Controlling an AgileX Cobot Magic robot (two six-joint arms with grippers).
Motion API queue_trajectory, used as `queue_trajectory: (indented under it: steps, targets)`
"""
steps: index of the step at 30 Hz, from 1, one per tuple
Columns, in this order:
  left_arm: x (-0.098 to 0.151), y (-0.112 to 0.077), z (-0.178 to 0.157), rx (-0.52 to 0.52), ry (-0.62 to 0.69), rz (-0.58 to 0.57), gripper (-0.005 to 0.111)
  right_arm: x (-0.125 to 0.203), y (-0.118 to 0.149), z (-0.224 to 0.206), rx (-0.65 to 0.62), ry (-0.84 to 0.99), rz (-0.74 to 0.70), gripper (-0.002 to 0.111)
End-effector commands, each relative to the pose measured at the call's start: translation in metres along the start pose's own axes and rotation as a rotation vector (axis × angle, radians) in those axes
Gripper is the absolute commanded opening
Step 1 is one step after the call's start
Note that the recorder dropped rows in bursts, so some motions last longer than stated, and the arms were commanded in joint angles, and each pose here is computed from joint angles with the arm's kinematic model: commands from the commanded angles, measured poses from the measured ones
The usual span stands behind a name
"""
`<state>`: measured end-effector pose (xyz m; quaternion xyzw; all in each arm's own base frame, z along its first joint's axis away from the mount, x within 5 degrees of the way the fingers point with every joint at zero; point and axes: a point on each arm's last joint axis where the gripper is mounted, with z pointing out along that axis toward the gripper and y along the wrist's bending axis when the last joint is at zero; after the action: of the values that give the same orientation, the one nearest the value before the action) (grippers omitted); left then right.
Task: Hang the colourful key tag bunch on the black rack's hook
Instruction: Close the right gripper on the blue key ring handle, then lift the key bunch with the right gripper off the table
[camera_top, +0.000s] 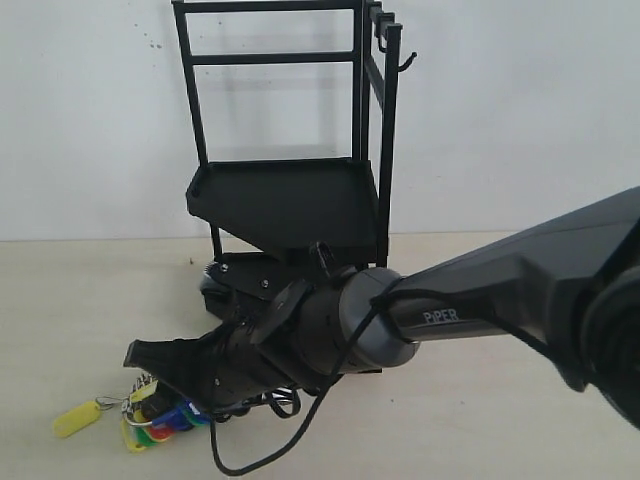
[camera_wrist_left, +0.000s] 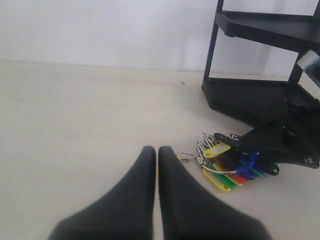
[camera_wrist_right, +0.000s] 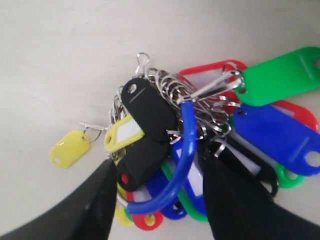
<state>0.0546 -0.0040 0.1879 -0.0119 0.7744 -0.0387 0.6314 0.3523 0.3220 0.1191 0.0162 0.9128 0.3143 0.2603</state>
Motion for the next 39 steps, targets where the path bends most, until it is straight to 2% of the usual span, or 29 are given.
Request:
queue_trajectory:
  steps: [1, 7, 11, 18, 20, 23, 39]
  targets:
    - [0.000, 0.000, 0.000, -0.004, -0.006, 0.008, 0.004, 0.005, 0.006, 0.011, -0.013, 0.009, -0.009, 0.050]
    - [0.000, 0.000, 0.000, -0.004, -0.006, 0.008, 0.004, 0.005, 0.005, 0.016, -0.010, 0.006, -0.015, 0.047]
    - [0.000, 0.000, 0.000, -0.004, -0.006, 0.008, 0.004, 0.005, 0.005, 0.016, -0.009, 0.006, -0.036, 0.024]
    - [0.000, 0.000, 0.000, -0.004, -0.006, 0.008, 0.004, 0.005, 0.005, 0.016, -0.009, 0.006, -0.036, 0.019]
    - [0.000, 0.000, 0.000, -0.004, -0.006, 0.008, 0.004, 0.005, 0.005, 0.016, -0.009, 0.008, -0.056, 0.014]
    - [0.000, 0.000, 0.000, -0.004, -0.006, 0.008, 0.004, 0.007, 0.006, 0.015, -0.020, 0.029, -0.090, 0.000]
    - [0.000, 0.000, 0.000, -0.004, -0.006, 0.008, 0.004, -0.003, 0.033, -0.016, -0.105, 0.050, -0.197, 0.000]
